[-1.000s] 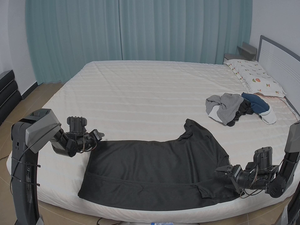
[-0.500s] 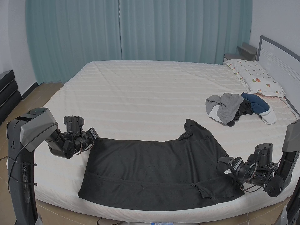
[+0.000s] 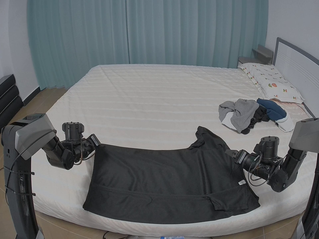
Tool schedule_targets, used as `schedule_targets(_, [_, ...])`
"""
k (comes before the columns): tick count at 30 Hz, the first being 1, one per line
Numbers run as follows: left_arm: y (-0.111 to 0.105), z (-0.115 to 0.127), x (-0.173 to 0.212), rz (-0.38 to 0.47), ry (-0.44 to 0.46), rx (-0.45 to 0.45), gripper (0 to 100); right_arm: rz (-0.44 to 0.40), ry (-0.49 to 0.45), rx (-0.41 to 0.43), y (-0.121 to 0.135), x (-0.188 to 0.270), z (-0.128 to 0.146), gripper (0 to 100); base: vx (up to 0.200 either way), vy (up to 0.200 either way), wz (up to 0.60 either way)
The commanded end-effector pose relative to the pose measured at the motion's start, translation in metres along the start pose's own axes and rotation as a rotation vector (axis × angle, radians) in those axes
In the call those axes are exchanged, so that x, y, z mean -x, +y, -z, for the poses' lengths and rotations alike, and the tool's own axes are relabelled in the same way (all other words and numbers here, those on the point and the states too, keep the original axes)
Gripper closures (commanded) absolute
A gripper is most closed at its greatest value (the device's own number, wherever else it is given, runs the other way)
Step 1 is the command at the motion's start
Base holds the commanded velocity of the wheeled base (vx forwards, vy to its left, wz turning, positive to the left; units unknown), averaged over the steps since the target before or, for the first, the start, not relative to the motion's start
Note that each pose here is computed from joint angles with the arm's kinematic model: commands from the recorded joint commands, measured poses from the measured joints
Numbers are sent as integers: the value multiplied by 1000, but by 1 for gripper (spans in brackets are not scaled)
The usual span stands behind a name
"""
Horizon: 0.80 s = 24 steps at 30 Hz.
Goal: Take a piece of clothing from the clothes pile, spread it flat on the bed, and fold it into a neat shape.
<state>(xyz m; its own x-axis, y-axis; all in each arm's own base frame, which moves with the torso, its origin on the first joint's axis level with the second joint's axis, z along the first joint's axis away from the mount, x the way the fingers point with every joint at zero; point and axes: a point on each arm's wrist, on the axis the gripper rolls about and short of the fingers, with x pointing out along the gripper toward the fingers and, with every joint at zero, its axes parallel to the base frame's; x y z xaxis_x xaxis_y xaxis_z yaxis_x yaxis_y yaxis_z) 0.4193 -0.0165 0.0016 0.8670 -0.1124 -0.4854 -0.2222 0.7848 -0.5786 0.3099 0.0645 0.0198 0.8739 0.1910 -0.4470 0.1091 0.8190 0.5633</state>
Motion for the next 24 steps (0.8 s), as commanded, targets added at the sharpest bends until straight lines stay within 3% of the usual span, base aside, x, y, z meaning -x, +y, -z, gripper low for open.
schedule_targets(1, [3,2,4,-10,8,5,100,36,2,81,2,-59,-23,0,0,0,0])
schedule_targets(9, [4,3,3,-13,12,6,100,80,34,201,-2,-114,-23,0,0,0,0])
schedule_targets(22, [6,-2,5,-18,1,4,100,69,-12,187,-12,-162,-27,0,0,0,0])
schedule_targets(24, [8,-2,5,-23,3,4,100,67,-58,150,-18,-171,-40,0,0,0,0])
